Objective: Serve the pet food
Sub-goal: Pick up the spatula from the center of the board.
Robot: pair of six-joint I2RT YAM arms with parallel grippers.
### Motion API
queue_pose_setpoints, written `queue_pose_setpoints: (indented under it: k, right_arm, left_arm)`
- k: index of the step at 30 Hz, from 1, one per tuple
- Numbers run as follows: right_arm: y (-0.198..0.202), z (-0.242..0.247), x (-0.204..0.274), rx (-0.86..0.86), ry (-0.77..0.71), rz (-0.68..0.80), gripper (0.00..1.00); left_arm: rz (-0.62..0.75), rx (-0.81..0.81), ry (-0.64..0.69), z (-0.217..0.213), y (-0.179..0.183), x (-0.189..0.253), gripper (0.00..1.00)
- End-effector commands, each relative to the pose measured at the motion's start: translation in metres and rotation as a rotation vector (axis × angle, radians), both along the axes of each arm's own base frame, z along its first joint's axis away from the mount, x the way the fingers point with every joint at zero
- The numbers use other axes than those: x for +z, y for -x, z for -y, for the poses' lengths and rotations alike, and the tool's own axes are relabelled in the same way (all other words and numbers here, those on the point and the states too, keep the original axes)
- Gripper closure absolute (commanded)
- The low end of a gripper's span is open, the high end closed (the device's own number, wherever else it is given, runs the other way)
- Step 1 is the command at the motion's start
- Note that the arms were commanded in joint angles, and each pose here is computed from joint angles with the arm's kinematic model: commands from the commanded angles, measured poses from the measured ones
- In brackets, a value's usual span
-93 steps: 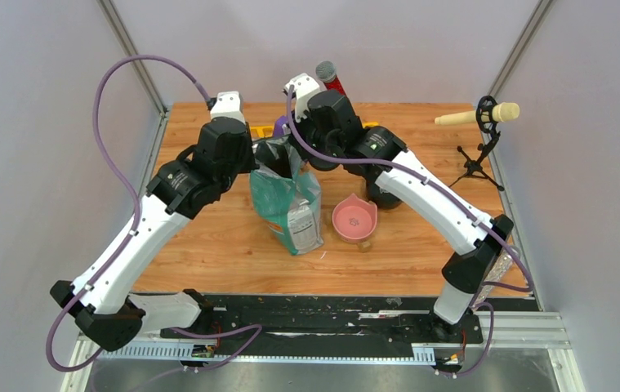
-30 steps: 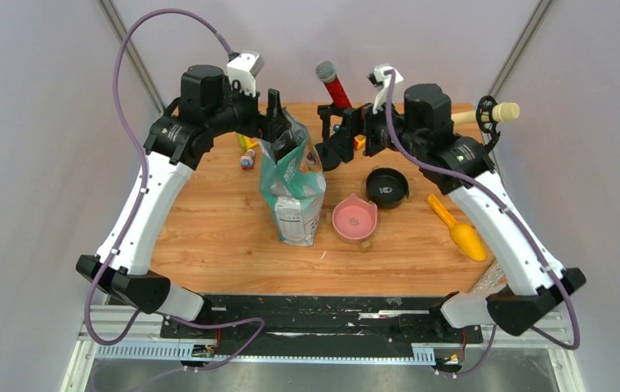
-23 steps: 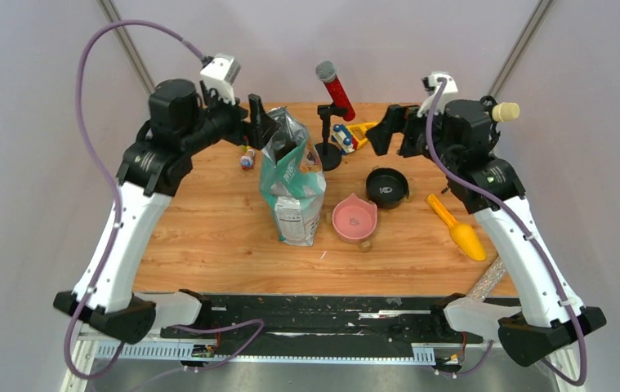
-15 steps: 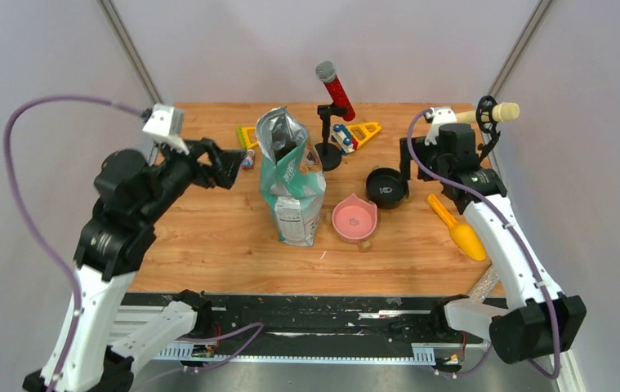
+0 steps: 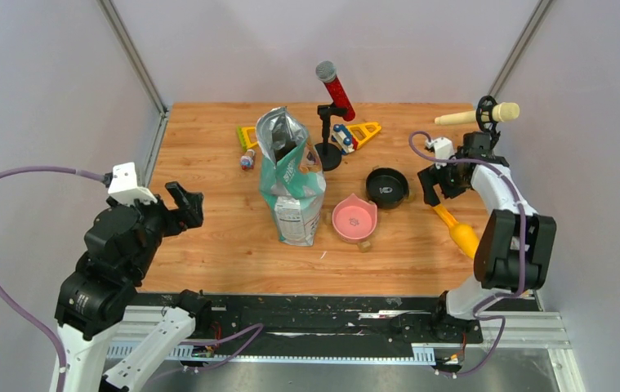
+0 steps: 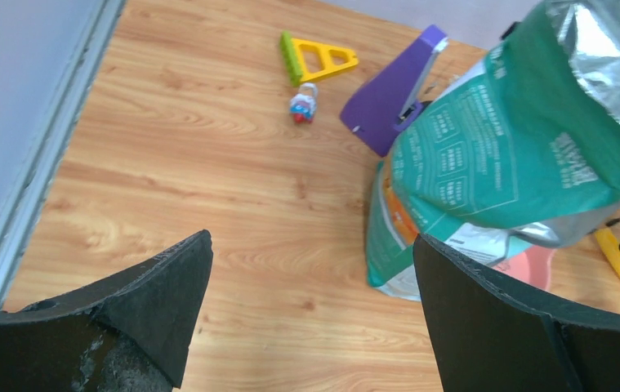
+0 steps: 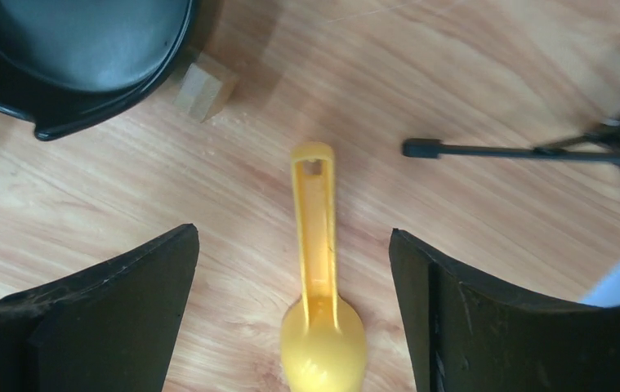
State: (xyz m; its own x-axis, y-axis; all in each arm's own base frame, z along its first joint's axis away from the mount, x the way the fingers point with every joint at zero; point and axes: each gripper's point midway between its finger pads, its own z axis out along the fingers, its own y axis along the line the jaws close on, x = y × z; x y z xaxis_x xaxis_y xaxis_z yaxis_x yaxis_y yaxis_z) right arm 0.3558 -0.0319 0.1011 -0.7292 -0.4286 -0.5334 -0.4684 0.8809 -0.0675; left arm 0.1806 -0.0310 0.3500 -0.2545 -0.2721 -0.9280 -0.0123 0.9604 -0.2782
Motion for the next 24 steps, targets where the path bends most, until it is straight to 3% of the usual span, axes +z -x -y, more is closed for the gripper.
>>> queue_pose_setpoints:
  k: [1,10,11,13,14,16,21,24]
  right_arm:
    - [-0.002,-0.011,-0.019,0.162,0.001,-0.053,0.12]
    - [-0.009,0.013,-0.07,0.078,0.146,-0.19,0.28]
    - [-0.01,0.013,-0.072,0.078,0.151,-0.189,0.34]
    - [-0.01,0.012,-0.071,0.068,0.155,-0.191,0.63]
    - [-0.01,0.011,-0.069,0.063,0.157,-0.186,0.72]
    - [-0.011,0.009,-0.061,0.064,0.167,-0.167,0.81]
    - [-0.018,-0.006,-0.013,0.071,0.177,-0.045,0.85]
    - [-0.021,-0.023,0.039,0.08,0.143,0.104,0.85]
  left_arm:
    - [-0.048,0.129,-0.011,-0.024,0.008,-0.008,0.0]
    - [-0.069,0.179,-0.018,-0.033,0.012,-0.016,0.0]
    - [-0.069,0.181,-0.018,-0.033,0.012,-0.016,0.0]
    - [-0.068,0.188,-0.019,-0.034,0.012,-0.015,0.0]
    - [-0.067,0.188,-0.018,-0.034,0.012,-0.014,0.0]
    - [-0.062,0.187,-0.013,-0.034,0.013,-0.013,0.0]
    - [-0.015,0.173,0.011,-0.034,0.016,-0.005,0.0]
    - [0.011,0.071,0.021,-0.018,0.017,0.0,0.0]
